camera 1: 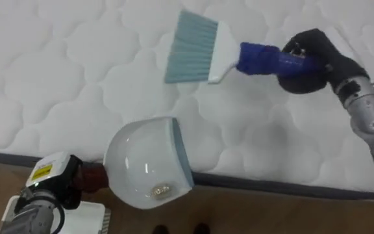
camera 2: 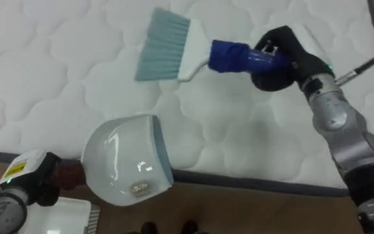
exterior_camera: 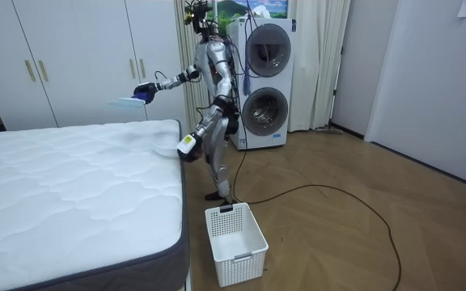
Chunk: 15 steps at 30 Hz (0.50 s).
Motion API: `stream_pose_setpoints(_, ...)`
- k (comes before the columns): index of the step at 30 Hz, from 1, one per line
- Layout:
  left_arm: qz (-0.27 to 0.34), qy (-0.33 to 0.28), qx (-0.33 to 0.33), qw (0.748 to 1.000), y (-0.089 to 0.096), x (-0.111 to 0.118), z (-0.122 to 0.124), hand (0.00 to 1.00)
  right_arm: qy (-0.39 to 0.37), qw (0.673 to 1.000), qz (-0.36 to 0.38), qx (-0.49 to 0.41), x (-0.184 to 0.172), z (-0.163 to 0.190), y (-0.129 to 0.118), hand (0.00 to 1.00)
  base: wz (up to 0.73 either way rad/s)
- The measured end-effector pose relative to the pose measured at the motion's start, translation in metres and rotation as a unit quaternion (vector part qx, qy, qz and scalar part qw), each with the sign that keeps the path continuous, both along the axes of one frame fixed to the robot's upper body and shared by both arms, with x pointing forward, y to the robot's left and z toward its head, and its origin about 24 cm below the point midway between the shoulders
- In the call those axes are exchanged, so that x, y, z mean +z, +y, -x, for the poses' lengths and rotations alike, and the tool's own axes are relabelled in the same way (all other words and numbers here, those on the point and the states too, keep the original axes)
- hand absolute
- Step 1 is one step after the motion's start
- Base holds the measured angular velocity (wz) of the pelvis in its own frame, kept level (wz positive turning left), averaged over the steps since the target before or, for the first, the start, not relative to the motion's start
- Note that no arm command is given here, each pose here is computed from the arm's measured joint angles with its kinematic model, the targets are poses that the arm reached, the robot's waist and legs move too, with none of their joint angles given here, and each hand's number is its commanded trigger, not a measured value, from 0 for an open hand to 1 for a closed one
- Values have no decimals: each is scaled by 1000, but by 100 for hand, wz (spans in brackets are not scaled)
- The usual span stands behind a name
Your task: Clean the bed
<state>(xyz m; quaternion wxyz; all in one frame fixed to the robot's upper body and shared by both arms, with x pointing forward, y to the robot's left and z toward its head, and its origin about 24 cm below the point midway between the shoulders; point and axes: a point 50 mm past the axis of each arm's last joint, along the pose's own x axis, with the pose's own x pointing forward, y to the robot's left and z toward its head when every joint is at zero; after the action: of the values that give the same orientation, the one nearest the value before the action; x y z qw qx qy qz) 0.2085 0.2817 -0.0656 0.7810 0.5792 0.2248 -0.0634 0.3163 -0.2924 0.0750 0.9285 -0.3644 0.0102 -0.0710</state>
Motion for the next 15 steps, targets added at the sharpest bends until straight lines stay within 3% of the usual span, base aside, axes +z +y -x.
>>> stream_pose_setpoints(7,22,-21,4,1000,-10,3,-6,100,8,979,-126,-158,-30,30,-46,100,0)
stream_pose_setpoints(14,35,-41,20,998,-17,7,0,100,22,962,-159,-223,-43,44,-56,100,-3)
stream_pose_setpoints(15,38,-41,21,998,-18,6,1,100,23,961,-159,-225,-44,44,-56,58,0)
